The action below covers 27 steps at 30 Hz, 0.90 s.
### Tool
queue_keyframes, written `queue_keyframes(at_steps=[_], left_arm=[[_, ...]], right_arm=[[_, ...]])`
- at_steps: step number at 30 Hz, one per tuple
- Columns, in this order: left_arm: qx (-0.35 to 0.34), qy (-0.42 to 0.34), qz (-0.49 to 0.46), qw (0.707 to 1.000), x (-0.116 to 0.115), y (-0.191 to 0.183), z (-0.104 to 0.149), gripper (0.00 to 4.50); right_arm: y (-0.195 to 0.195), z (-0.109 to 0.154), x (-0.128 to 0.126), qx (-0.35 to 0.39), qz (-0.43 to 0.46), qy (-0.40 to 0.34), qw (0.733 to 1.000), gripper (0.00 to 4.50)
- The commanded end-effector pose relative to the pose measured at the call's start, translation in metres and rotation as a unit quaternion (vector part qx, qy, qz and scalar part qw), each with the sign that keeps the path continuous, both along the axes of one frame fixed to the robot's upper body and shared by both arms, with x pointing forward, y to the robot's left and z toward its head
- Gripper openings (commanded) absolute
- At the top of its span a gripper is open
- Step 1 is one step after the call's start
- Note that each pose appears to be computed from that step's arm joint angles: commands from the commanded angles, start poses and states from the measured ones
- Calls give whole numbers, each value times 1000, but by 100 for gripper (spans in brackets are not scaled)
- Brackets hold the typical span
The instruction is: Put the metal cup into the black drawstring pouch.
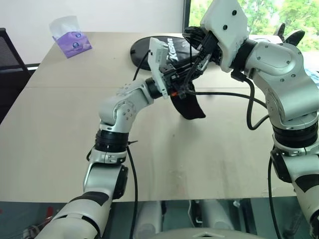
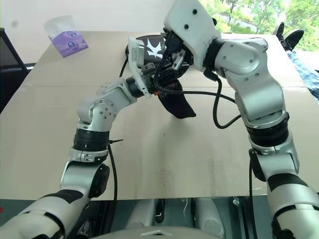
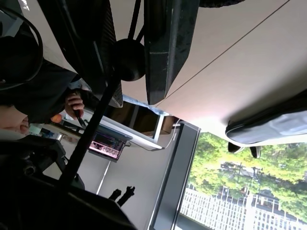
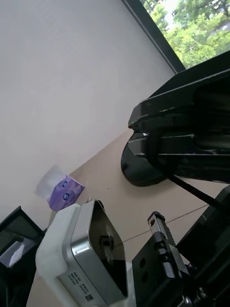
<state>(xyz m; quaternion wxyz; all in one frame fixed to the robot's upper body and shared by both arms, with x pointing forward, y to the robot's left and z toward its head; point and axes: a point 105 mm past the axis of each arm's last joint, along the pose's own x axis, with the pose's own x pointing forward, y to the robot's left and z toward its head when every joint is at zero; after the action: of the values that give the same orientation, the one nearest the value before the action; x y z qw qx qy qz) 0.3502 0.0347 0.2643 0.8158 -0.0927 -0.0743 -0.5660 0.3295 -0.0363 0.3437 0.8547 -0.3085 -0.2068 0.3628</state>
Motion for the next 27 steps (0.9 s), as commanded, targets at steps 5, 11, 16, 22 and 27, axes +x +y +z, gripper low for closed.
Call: queue_keyframes(at_steps=[5, 11, 16, 22, 27], left_arm=[[72, 48, 90, 992, 24, 43, -61, 18], [92, 13, 189, 978, 39, 99, -39, 18], [116, -28, 165, 979, 26, 93, -10, 18], [168, 7, 106, 980, 14, 40, -67, 18], [173, 56, 70, 981, 2, 14, -108, 68]], right_arm=[[-93, 93, 17, 162, -171, -117, 965, 0], [-129, 97, 18, 182, -223, -130, 949, 0], [-150, 52, 23, 165, -257, -85, 948, 0], [-174, -55, 32, 149, -294, 54, 943, 0], [-186, -149, 20, 93, -297, 167, 936, 0]])
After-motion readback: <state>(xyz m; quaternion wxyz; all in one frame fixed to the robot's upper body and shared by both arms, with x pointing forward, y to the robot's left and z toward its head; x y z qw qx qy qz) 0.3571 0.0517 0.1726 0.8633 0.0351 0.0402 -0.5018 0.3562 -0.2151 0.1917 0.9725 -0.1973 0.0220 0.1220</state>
